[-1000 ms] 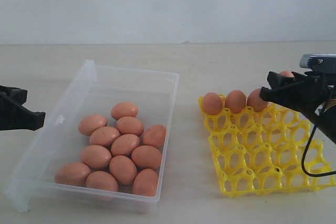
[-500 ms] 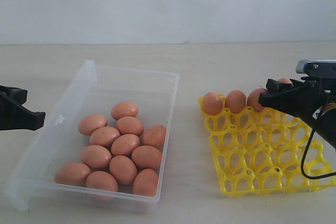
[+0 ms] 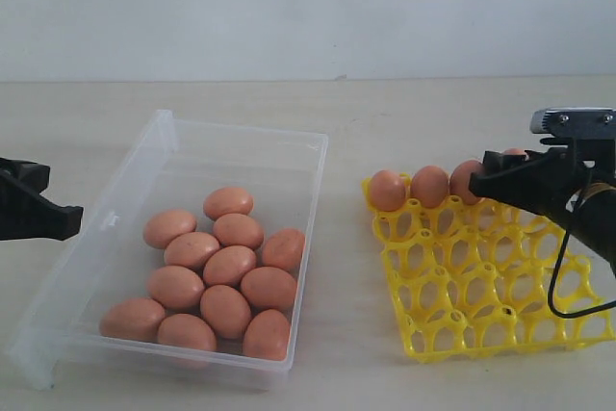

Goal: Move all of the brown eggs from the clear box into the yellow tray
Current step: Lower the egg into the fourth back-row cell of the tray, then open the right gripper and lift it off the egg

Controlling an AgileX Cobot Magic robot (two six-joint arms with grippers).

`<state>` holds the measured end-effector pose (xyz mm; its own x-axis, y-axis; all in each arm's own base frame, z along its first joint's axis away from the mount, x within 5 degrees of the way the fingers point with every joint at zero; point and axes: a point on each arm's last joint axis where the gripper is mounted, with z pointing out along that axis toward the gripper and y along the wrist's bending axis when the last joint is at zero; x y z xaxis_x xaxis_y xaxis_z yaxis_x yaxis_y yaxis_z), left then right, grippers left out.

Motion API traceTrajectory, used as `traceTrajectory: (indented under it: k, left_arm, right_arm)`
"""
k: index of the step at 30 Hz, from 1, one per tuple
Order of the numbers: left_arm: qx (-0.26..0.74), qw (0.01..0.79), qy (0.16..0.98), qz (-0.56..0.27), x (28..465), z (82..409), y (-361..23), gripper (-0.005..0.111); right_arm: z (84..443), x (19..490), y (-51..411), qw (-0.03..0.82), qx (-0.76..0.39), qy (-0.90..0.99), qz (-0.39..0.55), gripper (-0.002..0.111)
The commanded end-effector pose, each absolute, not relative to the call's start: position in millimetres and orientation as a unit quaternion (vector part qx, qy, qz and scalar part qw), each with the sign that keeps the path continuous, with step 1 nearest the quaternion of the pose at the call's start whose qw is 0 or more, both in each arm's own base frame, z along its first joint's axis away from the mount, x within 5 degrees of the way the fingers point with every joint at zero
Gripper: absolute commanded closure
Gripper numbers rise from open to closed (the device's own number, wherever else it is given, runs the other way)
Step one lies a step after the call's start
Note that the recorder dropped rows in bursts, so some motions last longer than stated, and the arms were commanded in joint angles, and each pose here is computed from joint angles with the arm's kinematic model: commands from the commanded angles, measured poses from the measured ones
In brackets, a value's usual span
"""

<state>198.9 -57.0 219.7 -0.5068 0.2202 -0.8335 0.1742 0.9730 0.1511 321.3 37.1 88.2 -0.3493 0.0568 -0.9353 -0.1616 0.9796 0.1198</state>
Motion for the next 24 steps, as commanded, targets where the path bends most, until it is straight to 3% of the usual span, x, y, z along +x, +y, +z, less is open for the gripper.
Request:
traceTrajectory:
  k: [1, 8, 16, 20, 24]
  left_arm:
    - [0.115, 0.486, 0.866, 0.025, 197.6, 220.3, -55.8, 0.103]
    - [0.115, 0.486, 0.866, 0.025, 197.6, 220.3, -55.8, 0.103]
    - [0.115, 0.486, 0.866, 0.025, 197.6, 220.3, -55.8, 0.103]
    - [0.115, 0.486, 0.866, 0.025, 197.6, 220.3, -55.8, 0.103]
    - [0.116, 0.485, 0.866, 0.023, 197.5, 220.2, -56.2, 0.103]
  right_arm:
    - [88.0, 322.5, 36.9, 0.568, -0.038, 0.816, 0.095, 0.046]
    - [101.5, 322.4, 39.5, 0.582, -0.055, 0.805, 0.102, 0.045]
    - [153.0, 316.0, 42.6, 0.595, -0.098, 0.792, 0.095, 0.046]
    - [178.6, 304.0, 56.0, 0.594, -0.178, 0.773, 0.135, 0.056]
    - [210.1, 285.5, 86.3, 0.591, -0.266, 0.720, 0.248, 0.078]
